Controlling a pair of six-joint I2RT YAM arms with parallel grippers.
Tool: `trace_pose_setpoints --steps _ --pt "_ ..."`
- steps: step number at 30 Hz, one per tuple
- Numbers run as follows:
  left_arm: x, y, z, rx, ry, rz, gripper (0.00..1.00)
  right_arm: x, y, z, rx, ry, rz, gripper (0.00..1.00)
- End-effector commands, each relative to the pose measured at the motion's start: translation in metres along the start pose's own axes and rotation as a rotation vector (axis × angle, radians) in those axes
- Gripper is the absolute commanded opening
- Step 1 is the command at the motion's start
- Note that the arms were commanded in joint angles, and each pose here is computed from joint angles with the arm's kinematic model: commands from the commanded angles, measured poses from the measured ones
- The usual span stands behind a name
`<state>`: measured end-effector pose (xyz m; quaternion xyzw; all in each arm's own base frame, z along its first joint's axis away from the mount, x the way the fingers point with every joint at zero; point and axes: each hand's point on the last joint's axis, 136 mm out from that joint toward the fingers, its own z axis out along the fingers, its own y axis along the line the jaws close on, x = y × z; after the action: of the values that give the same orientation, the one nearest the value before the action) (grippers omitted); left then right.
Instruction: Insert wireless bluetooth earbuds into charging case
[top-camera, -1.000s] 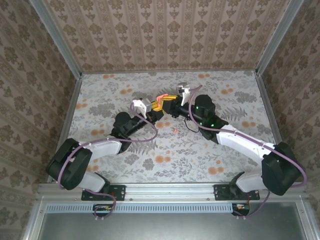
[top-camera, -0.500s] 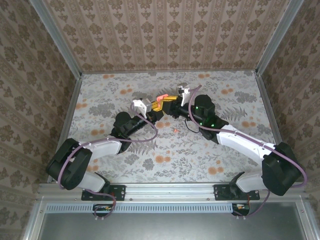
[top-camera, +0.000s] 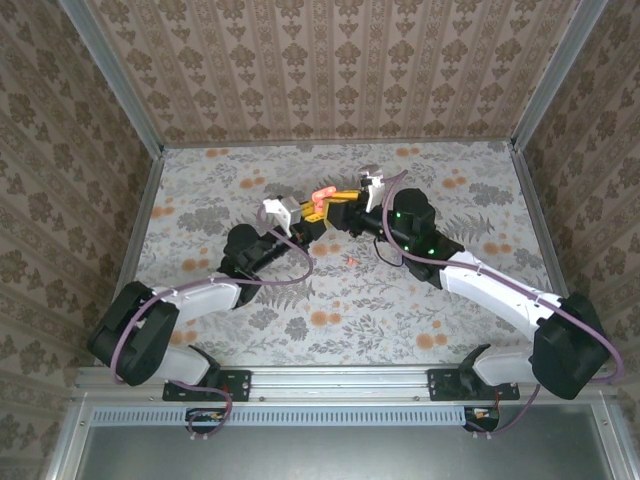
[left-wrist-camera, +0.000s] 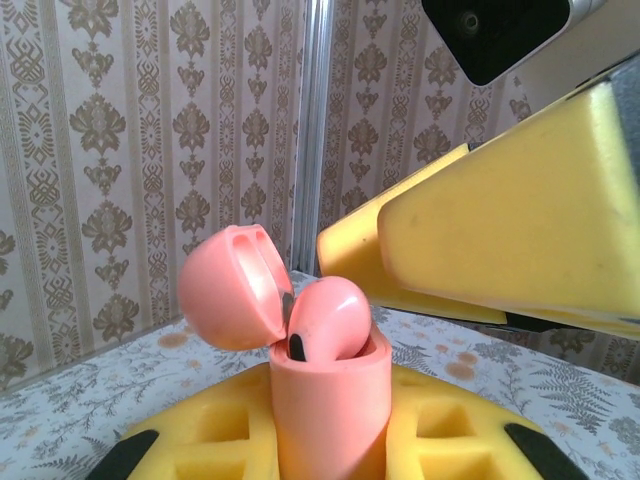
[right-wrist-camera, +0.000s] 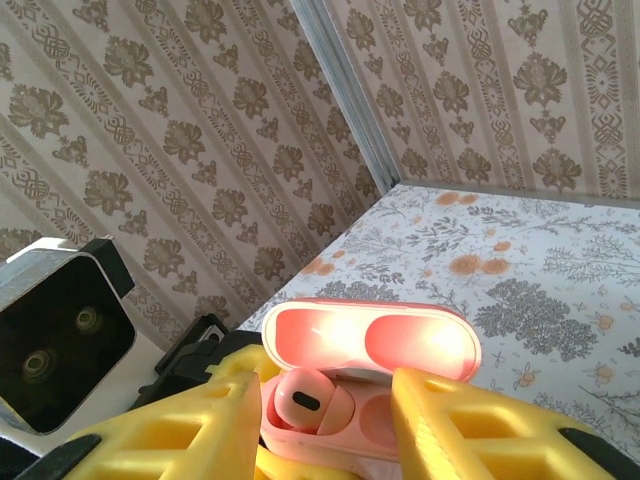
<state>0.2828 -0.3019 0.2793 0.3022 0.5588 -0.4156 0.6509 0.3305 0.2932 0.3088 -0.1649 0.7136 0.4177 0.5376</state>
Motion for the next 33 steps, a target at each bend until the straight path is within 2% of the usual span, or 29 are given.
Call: trace_pose_setpoints --steps 1,11,17,25,33 --pt "-0.041 -0.013 -0.005 0.036 -0.130 0.082 0.15 0.013 -0.005 -0.003 0.034 0.066 0.002 0.41" --pt "-0.038 -0.018 -0.010 0.054 -0.110 0.098 0.15 0.004 0.004 -0.007 0.006 0.061 0.002 0.42" --pt "-0.038 -0.024 -0.016 0.101 -0.088 0.105 0.15 -0.011 0.016 -0.021 -0.060 0.055 -0.063 0.47" --pt "-0.044 -0.037 -0.026 0.199 -0.078 0.112 0.15 -0.016 0.020 -0.049 -0.173 0.146 -0.247 0.59" --pt "-0.039 -0.057 -0.028 0.351 -0.032 0.102 0.16 -0.016 0.018 -0.061 -0.334 0.285 -0.248 0.60"
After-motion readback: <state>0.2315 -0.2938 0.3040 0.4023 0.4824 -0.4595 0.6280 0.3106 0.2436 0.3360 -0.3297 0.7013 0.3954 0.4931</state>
